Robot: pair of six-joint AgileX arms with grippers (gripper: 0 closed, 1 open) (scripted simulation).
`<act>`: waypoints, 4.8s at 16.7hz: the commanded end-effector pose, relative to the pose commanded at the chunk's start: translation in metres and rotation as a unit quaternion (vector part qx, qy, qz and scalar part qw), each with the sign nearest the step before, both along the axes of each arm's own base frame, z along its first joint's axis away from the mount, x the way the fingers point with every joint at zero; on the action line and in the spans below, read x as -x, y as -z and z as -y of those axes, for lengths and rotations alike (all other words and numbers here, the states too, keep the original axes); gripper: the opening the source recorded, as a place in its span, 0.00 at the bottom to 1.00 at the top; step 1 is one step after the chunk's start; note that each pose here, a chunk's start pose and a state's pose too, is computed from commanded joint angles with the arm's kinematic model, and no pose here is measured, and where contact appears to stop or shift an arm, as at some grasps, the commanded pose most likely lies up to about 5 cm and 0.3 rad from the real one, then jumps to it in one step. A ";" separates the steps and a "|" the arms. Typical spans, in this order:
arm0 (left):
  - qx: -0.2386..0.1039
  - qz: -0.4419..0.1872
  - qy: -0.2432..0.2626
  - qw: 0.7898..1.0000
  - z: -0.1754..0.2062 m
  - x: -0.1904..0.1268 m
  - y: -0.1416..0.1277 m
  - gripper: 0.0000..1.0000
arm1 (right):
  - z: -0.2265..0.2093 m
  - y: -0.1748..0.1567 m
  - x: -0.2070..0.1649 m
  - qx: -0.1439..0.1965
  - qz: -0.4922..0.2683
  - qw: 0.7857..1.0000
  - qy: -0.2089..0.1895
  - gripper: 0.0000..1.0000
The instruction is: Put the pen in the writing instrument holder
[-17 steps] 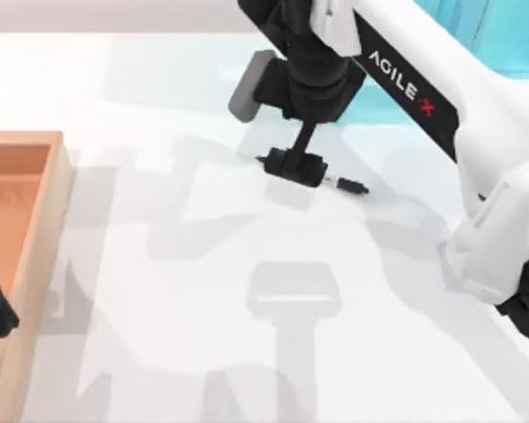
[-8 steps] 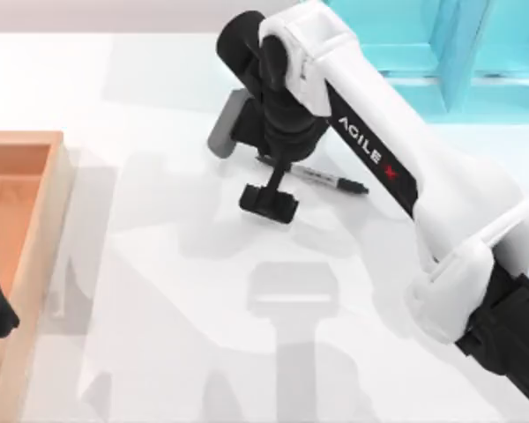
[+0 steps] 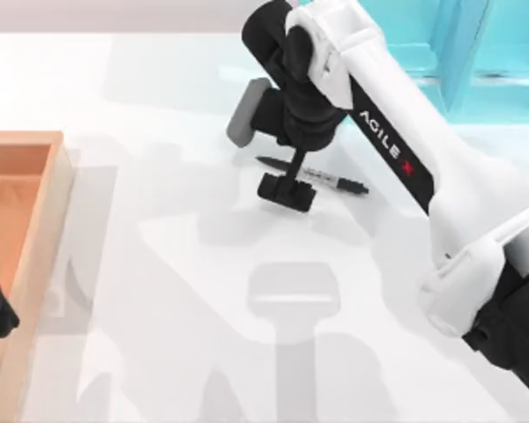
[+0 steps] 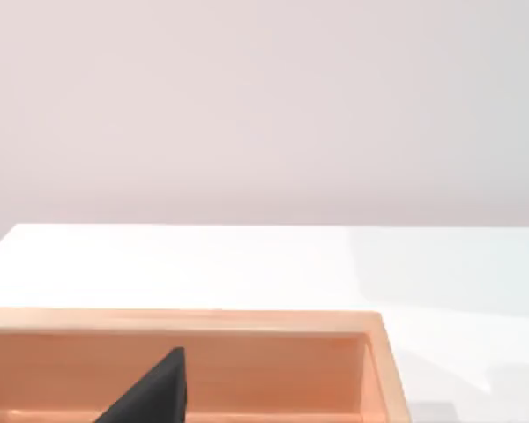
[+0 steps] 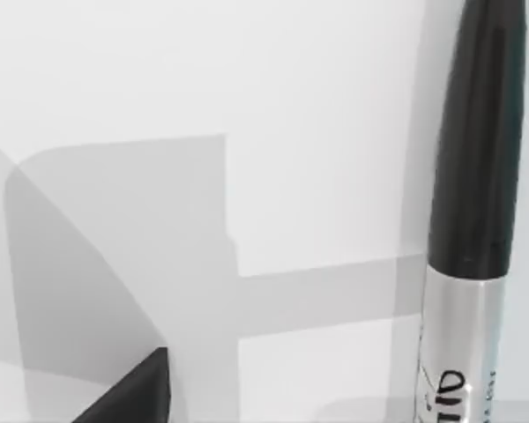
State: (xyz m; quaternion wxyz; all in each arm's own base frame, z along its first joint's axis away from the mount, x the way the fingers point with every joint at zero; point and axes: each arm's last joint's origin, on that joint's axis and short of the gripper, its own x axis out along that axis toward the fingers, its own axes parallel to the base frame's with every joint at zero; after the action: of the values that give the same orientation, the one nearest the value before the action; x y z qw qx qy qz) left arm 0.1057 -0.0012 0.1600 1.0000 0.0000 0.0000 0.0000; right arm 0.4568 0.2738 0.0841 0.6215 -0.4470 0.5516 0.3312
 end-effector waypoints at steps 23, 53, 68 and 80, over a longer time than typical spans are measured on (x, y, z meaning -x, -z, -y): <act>0.000 0.000 0.000 1.000 0.000 0.000 0.000 1.00 | -0.012 -0.029 0.009 -0.026 0.009 1.000 -0.002 0.00; 0.000 0.000 0.000 1.000 0.000 0.000 0.000 1.00 | -0.008 -0.178 0.152 -0.054 0.015 0.998 0.007 0.00; 0.000 0.000 0.000 1.000 0.000 0.000 0.000 1.00 | 0.173 -0.104 0.078 -0.509 0.085 0.832 0.202 0.00; 0.000 0.000 0.000 1.000 0.000 0.000 0.000 1.00 | 0.334 -0.100 0.165 -0.677 0.256 0.687 0.067 0.00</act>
State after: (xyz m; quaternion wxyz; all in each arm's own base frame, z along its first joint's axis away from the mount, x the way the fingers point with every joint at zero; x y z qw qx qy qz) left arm 0.1057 -0.0012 0.1600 1.0000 0.0000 0.0000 0.0000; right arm 0.2913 -0.0600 0.1843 0.8928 0.0659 0.0255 0.4448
